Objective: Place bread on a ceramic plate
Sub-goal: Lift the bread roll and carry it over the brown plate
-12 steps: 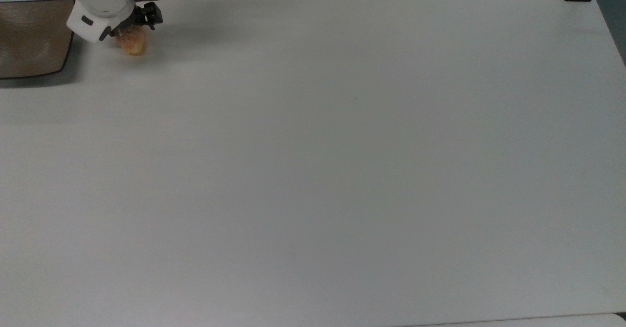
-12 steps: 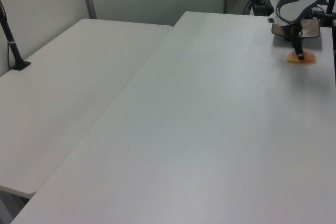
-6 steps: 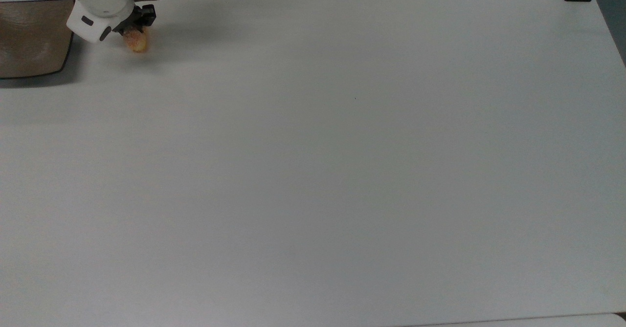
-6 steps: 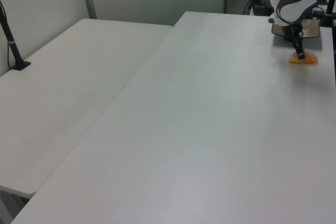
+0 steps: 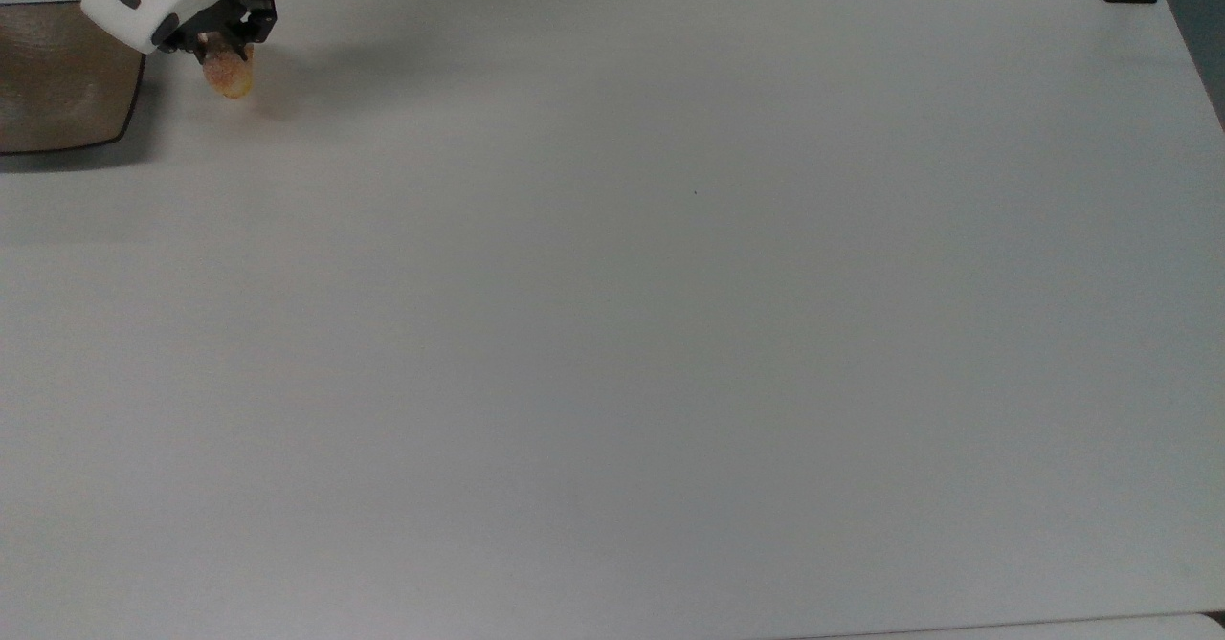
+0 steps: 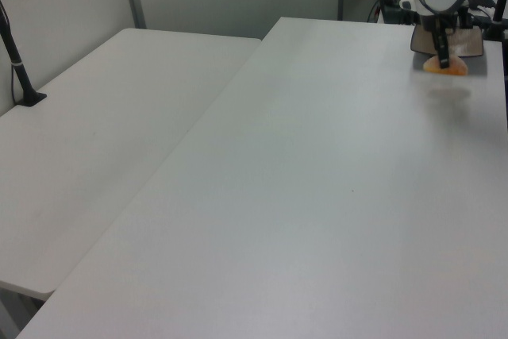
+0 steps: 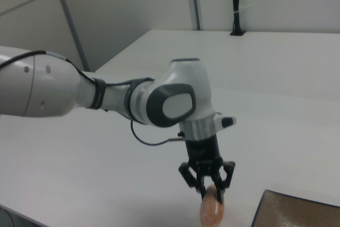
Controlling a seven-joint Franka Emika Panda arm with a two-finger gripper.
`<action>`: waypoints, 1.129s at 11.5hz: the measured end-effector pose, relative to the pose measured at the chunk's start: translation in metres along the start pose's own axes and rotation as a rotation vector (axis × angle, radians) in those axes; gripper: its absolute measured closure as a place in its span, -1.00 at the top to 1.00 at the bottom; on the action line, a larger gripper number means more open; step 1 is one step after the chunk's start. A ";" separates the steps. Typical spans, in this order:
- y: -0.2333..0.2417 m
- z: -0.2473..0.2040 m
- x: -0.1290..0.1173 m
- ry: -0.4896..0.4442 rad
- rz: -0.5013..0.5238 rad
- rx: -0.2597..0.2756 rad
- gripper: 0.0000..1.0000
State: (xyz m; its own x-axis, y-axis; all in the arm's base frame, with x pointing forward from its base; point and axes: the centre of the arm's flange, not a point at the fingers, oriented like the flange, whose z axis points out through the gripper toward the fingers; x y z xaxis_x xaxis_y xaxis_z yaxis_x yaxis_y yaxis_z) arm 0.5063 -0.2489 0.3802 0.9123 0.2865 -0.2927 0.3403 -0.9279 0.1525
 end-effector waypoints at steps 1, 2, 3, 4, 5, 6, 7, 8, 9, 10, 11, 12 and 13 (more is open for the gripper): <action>0.005 -0.013 0.001 0.030 0.018 -0.006 -0.20; 0.012 -0.025 0.000 0.058 0.036 -0.009 -0.19; 0.021 -0.031 -0.005 0.075 0.059 -0.015 -0.18; 0.037 -0.033 -0.013 0.113 0.094 -0.039 -0.17; 0.054 -0.031 -0.024 0.152 0.135 -0.057 -0.15; 0.070 -0.025 -0.036 0.178 0.179 -0.071 -0.15; 0.083 -0.018 -0.046 0.189 0.211 -0.081 -0.15; 0.092 -0.010 -0.054 0.191 0.233 -0.086 -0.15; 0.096 -0.004 -0.058 0.186 0.245 -0.081 -0.12; 0.098 0.002 -0.059 0.182 0.256 -0.069 -0.07; 0.099 0.007 -0.058 0.178 0.261 -0.062 0.15; 0.099 0.009 -0.058 0.177 0.262 -0.062 0.45; 0.100 0.009 -0.058 0.178 0.262 -0.062 0.76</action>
State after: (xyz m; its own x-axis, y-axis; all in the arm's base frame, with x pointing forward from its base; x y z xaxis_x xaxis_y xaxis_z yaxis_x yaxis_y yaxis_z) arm 0.4854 -0.3602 0.4038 0.9944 0.0819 -0.0675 0.0967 -0.9609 0.2595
